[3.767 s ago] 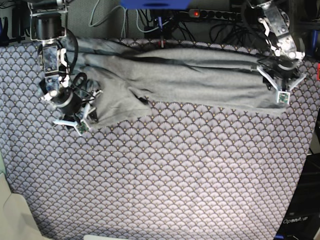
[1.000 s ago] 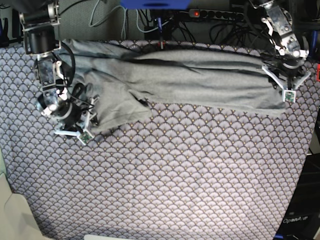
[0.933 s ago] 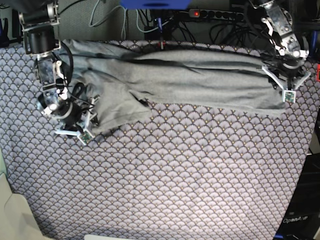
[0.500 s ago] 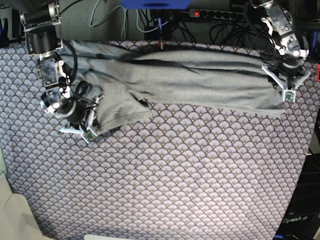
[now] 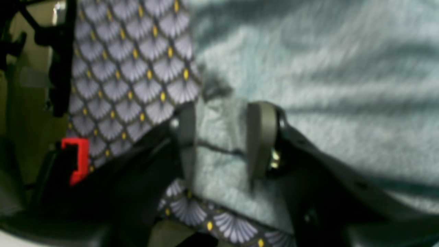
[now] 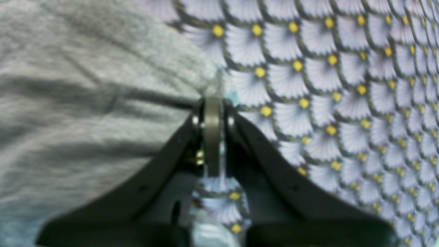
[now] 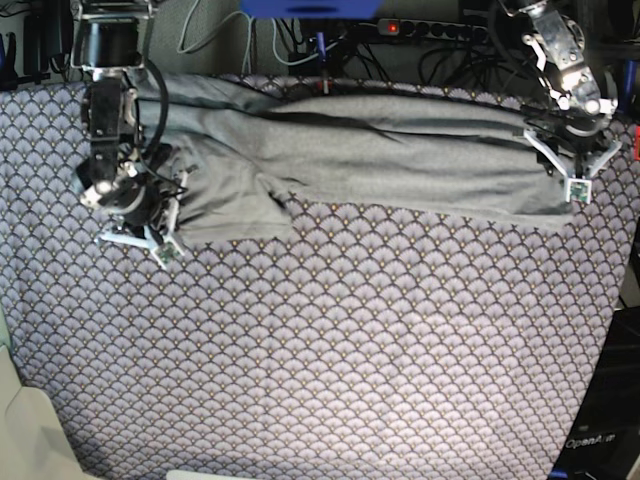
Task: Fold the T-shirt properly
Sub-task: 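Hold the strip end with the right gripper and adjust its grip, then lift the strip end with the right gripper and pull it back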
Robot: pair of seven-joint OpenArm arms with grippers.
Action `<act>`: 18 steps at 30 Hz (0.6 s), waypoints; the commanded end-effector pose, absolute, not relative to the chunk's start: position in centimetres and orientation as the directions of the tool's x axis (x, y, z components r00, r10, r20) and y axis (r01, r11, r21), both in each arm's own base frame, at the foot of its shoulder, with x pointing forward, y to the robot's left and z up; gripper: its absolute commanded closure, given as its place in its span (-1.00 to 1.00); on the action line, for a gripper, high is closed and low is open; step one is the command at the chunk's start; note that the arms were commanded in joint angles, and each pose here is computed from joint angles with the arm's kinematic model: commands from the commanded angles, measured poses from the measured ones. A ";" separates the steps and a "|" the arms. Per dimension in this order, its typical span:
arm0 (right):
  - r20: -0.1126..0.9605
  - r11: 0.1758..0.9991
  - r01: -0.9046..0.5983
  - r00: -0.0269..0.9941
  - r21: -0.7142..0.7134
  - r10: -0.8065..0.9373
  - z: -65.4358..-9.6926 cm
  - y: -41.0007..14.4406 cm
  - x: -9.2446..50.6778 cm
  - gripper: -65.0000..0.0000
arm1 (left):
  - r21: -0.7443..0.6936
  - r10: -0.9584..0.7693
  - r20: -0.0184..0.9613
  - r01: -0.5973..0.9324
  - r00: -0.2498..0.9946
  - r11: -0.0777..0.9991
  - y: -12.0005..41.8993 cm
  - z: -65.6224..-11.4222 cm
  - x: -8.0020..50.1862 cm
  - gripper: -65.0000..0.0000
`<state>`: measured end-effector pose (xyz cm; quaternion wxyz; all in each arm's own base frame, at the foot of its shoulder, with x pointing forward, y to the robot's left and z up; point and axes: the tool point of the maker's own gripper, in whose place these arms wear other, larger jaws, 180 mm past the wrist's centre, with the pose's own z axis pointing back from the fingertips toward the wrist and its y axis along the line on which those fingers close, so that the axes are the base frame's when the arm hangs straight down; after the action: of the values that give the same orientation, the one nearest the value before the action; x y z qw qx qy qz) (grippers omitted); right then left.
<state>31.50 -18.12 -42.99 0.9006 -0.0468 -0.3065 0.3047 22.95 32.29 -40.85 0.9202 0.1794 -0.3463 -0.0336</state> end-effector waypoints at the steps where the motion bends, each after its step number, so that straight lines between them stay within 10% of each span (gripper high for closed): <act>1: 0.523 0.819 -0.486 0.633 -0.305 0.571 -42.0 -19.8 32.1 1.00 | 0.369 -0.206 0.663 -0.076 0.720 0.926 32.6 -39.3 24.0 0.22; 18: 0.634 0.804 -0.469 0.507 -0.366 0.585 -37.2 -16.9 32.2 1.00 | 0.366 -0.202 0.660 -0.075 0.724 0.928 32.7 -39.6 24.0 0.22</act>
<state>31.25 -16.72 -38.56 0.8738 -0.0662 -0.3720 0.3061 23.16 32.19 -40.79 0.9190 0.1782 -0.3500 -0.0343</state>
